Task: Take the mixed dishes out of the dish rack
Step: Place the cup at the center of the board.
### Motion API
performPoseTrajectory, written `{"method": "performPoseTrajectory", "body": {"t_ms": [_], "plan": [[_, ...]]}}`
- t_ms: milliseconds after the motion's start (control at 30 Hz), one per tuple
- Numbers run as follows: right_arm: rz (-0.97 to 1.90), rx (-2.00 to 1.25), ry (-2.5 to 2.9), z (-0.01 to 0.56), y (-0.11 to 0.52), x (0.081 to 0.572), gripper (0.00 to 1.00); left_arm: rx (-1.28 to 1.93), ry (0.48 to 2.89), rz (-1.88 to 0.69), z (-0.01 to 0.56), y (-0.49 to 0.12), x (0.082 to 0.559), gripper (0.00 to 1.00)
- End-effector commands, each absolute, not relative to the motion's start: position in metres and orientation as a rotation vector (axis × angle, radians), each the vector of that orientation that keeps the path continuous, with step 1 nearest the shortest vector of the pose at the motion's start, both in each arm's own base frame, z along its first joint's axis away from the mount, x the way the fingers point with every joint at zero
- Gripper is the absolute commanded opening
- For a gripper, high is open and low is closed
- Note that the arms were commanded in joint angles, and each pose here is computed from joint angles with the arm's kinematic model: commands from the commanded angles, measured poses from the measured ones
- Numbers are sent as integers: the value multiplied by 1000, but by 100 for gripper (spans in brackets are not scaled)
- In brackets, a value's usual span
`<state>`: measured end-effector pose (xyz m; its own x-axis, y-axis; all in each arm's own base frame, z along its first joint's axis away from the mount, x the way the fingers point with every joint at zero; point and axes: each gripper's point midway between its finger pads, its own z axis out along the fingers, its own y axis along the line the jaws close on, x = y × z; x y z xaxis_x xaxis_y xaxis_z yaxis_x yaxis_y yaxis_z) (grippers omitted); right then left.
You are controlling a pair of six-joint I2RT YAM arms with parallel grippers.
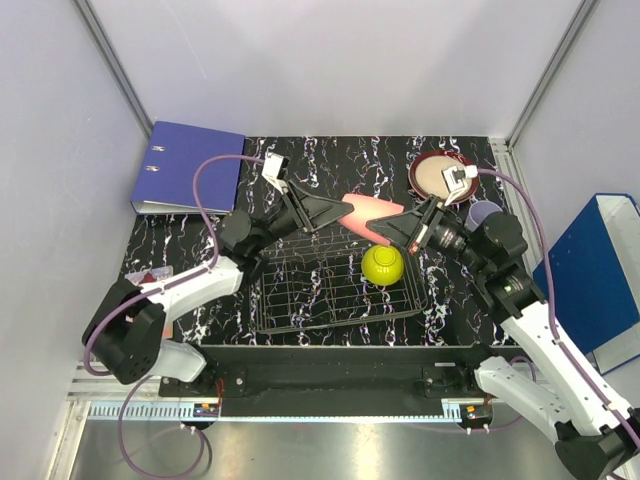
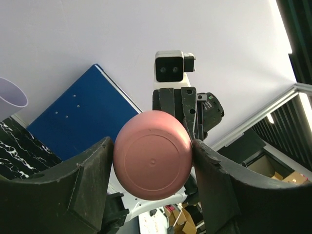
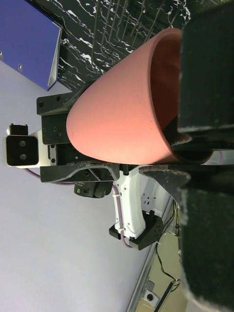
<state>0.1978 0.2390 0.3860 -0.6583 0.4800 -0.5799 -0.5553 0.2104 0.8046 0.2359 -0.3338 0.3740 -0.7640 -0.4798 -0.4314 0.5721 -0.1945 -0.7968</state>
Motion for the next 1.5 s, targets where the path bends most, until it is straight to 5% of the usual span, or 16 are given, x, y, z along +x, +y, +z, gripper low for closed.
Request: {"method": "performPoseTrajectory", "body": {"t_ms": [0, 67, 233, 400, 533, 733, 1467], "plan": [[1436, -27, 1591, 403, 220, 202, 0, 212, 1250, -1980, 410, -319, 222, 63], [1299, 49, 1592, 408, 198, 205, 0, 177, 1258, -1916, 414, -304, 232, 99], [684, 361, 1684, 420, 103, 230, 0, -56, 1555, -1480, 378, -264, 282, 99], [45, 589, 1852, 401, 34, 285, 0, -113, 1746, -1244, 347, -241, 282, 99], [50, 804, 1898, 407, -5, 329, 0, -136, 1809, -1199, 325, -232, 274, 99], [171, 1134, 2143, 328, -40, 390, 0, -129, 1862, -1167, 303, -225, 261, 99], [48, 1177, 2280, 215, -53, 388, 0, -105, 1980, -1141, 254, -228, 256, 99]]}}
